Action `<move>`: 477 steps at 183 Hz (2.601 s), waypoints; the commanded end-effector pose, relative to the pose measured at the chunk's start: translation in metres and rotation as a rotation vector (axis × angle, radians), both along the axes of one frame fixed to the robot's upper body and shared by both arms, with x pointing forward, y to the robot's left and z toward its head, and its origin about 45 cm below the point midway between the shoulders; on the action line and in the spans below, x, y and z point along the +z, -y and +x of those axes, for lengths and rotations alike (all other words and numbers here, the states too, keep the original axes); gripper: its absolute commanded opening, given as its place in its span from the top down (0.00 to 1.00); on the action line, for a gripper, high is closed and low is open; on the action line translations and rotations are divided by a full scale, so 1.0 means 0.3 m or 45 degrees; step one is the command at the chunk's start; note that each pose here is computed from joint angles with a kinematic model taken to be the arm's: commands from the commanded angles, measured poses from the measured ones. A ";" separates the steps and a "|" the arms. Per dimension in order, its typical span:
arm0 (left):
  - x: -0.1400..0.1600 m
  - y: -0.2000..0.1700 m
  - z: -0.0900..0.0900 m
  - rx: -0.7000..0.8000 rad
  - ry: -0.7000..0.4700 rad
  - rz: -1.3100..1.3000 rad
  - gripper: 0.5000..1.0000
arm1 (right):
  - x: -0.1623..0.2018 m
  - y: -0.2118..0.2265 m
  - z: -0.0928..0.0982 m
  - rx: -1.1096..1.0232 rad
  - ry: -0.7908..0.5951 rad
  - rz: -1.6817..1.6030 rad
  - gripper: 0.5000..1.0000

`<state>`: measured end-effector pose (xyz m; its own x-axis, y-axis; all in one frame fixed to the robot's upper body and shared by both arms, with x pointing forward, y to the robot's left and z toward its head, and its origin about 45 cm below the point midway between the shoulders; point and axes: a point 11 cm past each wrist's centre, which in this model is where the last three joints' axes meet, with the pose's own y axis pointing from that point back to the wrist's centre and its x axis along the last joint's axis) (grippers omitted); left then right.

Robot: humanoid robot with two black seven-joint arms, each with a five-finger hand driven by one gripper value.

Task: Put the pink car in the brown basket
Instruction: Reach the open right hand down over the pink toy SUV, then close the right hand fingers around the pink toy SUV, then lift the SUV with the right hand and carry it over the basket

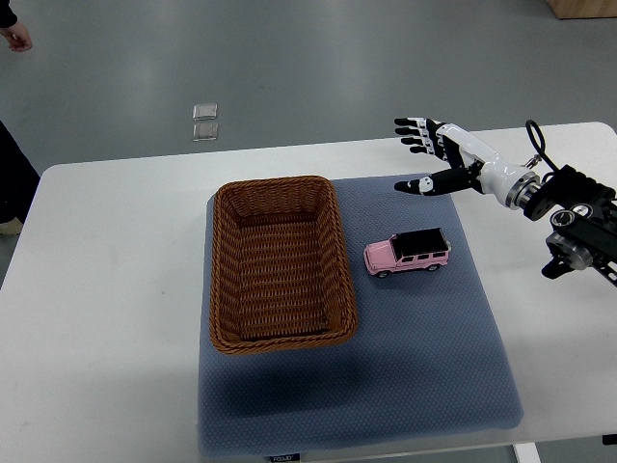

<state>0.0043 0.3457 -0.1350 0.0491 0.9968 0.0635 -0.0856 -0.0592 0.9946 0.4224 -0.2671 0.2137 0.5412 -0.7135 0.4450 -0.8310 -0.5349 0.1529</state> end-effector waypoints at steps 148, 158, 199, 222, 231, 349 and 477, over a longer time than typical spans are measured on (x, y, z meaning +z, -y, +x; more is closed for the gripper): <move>0.000 -0.002 0.000 -0.002 -0.001 0.004 0.00 | -0.099 -0.017 -0.134 0.469 0.132 -0.731 0.18; 0.000 -0.002 0.000 -0.002 -0.001 0.004 0.00 | -0.106 -0.009 -0.134 0.473 0.131 -0.754 0.18; 0.000 -0.002 0.003 -0.002 0.001 0.004 0.00 | -0.138 0.008 -0.146 0.475 0.122 -0.793 0.21; 0.000 -0.002 0.003 -0.004 0.001 0.004 0.00 | -0.163 0.008 -0.143 0.460 0.140 -0.814 0.35; 0.000 0.000 0.003 -0.004 0.001 0.002 0.00 | -0.166 -0.001 -0.139 0.456 0.150 -0.812 0.42; 0.000 -0.002 0.000 -0.002 0.000 0.004 0.00 | -0.033 0.050 -0.056 0.272 0.379 -0.814 1.00; 0.000 0.000 0.000 0.000 0.000 0.002 0.00 | 0.175 -0.468 0.034 0.480 0.593 -0.528 1.00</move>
<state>0.0043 0.3459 -0.1350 0.0499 0.9966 0.0652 -0.0855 -0.0607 0.9945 0.4369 -0.1508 0.2736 0.3840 -0.2743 0.8817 -0.6681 -0.7417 0.0602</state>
